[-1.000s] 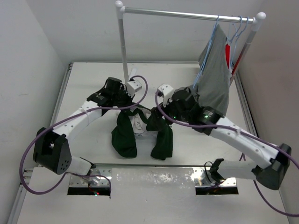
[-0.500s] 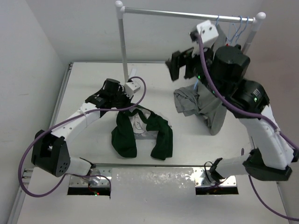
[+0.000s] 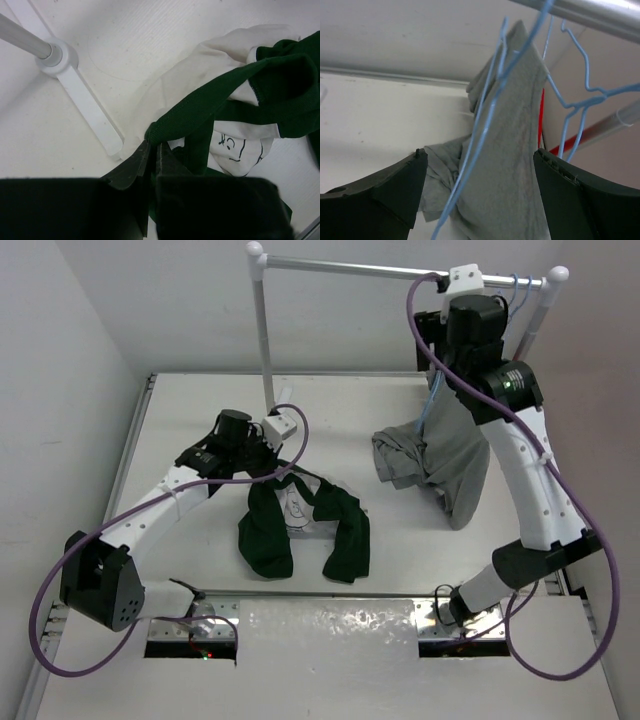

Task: Place the t-shirt on the hanger
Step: Pick up the hanger from the clothesline.

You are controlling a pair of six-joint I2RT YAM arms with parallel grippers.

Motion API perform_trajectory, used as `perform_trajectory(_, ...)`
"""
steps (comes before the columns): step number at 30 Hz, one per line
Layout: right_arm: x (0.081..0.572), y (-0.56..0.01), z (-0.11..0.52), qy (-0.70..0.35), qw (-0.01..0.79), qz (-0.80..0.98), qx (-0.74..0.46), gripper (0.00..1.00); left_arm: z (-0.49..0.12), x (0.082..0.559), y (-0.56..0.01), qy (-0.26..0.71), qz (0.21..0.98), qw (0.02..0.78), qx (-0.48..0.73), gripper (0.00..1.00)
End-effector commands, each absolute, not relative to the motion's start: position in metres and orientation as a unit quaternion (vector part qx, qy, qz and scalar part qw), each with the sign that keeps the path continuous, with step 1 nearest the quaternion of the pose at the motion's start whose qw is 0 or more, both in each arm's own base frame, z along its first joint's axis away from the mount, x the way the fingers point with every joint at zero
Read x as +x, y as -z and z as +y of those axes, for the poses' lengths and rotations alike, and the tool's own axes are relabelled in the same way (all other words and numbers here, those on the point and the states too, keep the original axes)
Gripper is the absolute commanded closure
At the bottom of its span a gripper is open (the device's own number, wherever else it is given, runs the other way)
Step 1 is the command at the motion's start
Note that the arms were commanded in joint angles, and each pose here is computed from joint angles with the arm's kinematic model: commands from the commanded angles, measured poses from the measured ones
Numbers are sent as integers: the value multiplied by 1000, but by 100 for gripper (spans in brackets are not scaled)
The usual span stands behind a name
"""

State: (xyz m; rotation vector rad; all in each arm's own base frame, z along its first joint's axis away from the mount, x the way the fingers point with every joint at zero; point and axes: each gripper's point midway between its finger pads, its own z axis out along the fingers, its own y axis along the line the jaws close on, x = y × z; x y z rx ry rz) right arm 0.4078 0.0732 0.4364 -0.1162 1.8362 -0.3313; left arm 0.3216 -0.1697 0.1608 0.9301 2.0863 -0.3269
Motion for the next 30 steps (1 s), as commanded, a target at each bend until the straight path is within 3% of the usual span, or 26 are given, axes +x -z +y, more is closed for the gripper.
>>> perform_trajectory(1,426,-423,59,106,582,806,-28,17,-171,327,-176,130,811,435,369,100)
perform_trajectory(4,437,-408,49,94,565,820,-16,25,-172,327,-175,135,811,434,368,100)
perform_trajectory(9,438,-397,53,72,557,827,-23,49,-172,327,-175,136,811,434,368,100)
perform_trajectory(10,436,-398,52,70,560,825,-22,64,-173,328,-174,136,811,434,368,100)
perform_trajectory(16,431,-398,48,77,568,819,-24,99,-172,327,-176,136,811,434,369,100)
perform_trajectory(30,418,-460,66,49,635,762,-115,100,-172,328,-175,134,810,435,370,100)
